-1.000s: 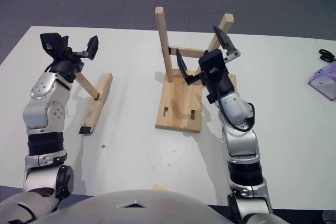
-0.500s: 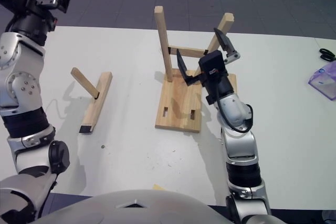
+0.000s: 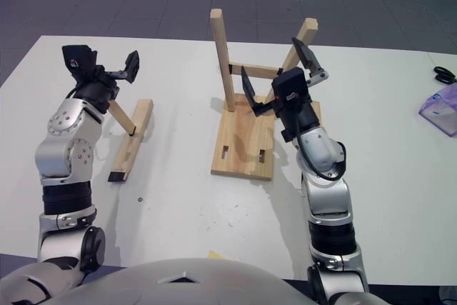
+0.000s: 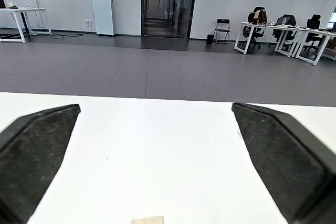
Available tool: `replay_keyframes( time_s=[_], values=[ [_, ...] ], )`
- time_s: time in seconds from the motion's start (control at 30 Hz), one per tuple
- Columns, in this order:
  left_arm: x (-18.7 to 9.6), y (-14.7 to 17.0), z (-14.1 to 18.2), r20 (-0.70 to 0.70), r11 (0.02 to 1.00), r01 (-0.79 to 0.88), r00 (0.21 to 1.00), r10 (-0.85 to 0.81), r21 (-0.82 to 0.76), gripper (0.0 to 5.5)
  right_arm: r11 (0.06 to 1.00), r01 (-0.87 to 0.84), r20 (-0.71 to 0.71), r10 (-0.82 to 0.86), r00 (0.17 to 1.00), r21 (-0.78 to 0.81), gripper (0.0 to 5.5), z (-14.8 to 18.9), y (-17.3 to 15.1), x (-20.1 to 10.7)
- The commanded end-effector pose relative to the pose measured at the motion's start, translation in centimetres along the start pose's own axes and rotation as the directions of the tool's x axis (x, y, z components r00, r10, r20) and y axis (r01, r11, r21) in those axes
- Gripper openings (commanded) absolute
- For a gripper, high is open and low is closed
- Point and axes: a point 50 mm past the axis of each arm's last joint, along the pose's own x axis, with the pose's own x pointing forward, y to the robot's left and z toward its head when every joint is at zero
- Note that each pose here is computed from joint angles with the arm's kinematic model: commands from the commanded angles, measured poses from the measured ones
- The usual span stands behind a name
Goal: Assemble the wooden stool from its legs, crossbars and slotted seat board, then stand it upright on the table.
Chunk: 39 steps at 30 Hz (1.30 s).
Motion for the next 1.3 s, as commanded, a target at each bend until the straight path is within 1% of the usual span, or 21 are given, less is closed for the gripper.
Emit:
replay_keyframes(
  time_s=[0.03,0.1,0.13,0.17,0.2,0.27,0.33,0.37,0.43,0.5,0.6,0.67,0.77,0.8,0.93,1.03,1.13,1.23,1.3],
  values=[
    [-0.7,3.2,7.8,0.211,0.993,-0.091,0.975,0.074,0.073,5.37,1.000,0.018,-0.001,-0.018,1.000,0.003,5.40,0.2,0.2,-0.1],
    [-1.8,4.4,10.9,0.264,0.993,-0.094,0.962,0.070,0.076,5.37,0.999,0.032,-0.008,-0.032,0.999,0.006,5.40,0.1,0.3,-0.4],
    [-2.1,4.7,11.6,0.255,0.993,-0.080,0.965,0.056,0.086,5.37,0.999,0.040,-0.011,-0.040,0.999,0.007,5.40,0.0,0.4,-0.5],
    [-2.6,5.0,11.4,0.193,0.985,-0.067,0.981,0.036,0.158,5.37,0.999,0.048,-0.011,-0.048,0.999,0.014,5.40,0.0,0.6,-0.6],
    [-3.2,5.5,10.7,0.113,0.974,-0.060,0.993,0.036,0.219,5.37,0.998,0.053,-0.009,-0.053,0.999,0.018,5.40,0.1,0.8,-0.6],
    [-4.6,7.0,7.8,-0.106,0.964,-0.012,0.994,0.041,0.264,5.37,0.997,0.072,-0.012,-0.071,0.997,0.020,5.40,0.1,0.9,-0.8],
    [-6.6,8.0,5.3,-0.307,0.978,0.079,0.952,-0.016,0.194,5.37,0.996,0.083,-0.020,-0.083,0.996,0.017,5.40,-0.1,0.9,-1.1],
    [-7.5,8.1,4.4,-0.385,0.978,0.132,0.921,-0.061,0.162,5.37,0.996,0.092,-0.028,-0.091,0.995,0.016,5.40,-0.2,0.9,-1.4],
    [-8.2,7.5,3.3,-0.477,0.972,0.226,0.862,-0.172,0.058,5.37,0.993,0.115,-0.049,-0.114,0.992,0.014,5.40,-0.5,1.0,-1.9],
    [-8.4,6.6,2.3,-0.512,0.957,0.283,0.815,-0.273,-0.060,5.37,0.993,0.119,-0.058,-0.118,0.991,0.013,5.40,-0.6,1.2,-1.9],
    [-8.5,5.5,0.4,-0.572,0.934,0.343,0.749,-0.334,-0.097,5.37,0.993,0.121,-0.056,-0.120,0.991,0.017,5.40,-0.7,1.4,-1.7],
    [-8.3,4.7,-1.9,-0.639,0.928,0.369,0.700,-0.318,-0.057,5.37,0.993,0.115,-0.055,-0.114,0.992,0.021,5.40,-0.7,1.6,-1.4],
    [-8.4,5.2,-5.7,-0.741,0.924,0.373,0.644,-0.191,0.086,5.37,0.995,0.092,-0.048,-0.091,0.995,0.027,5.40,-0.7,2.0,-1.1],
    [-8.5,5.5,-6.6,-0.759,0.923,0.368,0.630,-0.161,0.109,5.37,0.996,0.091,-0.047,-0.089,0.995,0.026,5.40,-0.7,2.0,-1.1],
    [-9.1,5.7,-8.7,-0.801,0.916,0.379,0.584,-0.130,0.128,5.37,0.995,0.092,-0.051,-0.091,0.995,0.027,5.40,-0.8,2.0,-1.1],
    [-9.1,6.0,-8.5,-0.798,0.917,0.376,0.589,-0.129,0.130,4.88,0.995,0.092,-0.044,-0.091,0.995,0.026,5.40,-0.6,2.1,-1.0],
    [-8.8,6.8,-7.5,-0.796,0.893,0.409,0.596,-0.107,0.186,4.34,0.994,0.105,-0.051,-0.103,0.993,0.030,5.40,-0.6,2.3,-1.3],
    [-8.8,7.6,-7.7,-0.811,0.880,0.432,0.576,-0.099,0.199,3.80,0.993,0.111,-0.052,-0.110,0.993,0.027,5.40,-0.6,2.4,-1.3],
    [-9.5,7.6,-8.5,-0.831,0.879,0.445,0.545,-0.114,0.172,3.50,0.994,0.108,-0.046,-0.107,0.993,0.021,5.40,-0.5,2.4,-1.2]
  ],
)
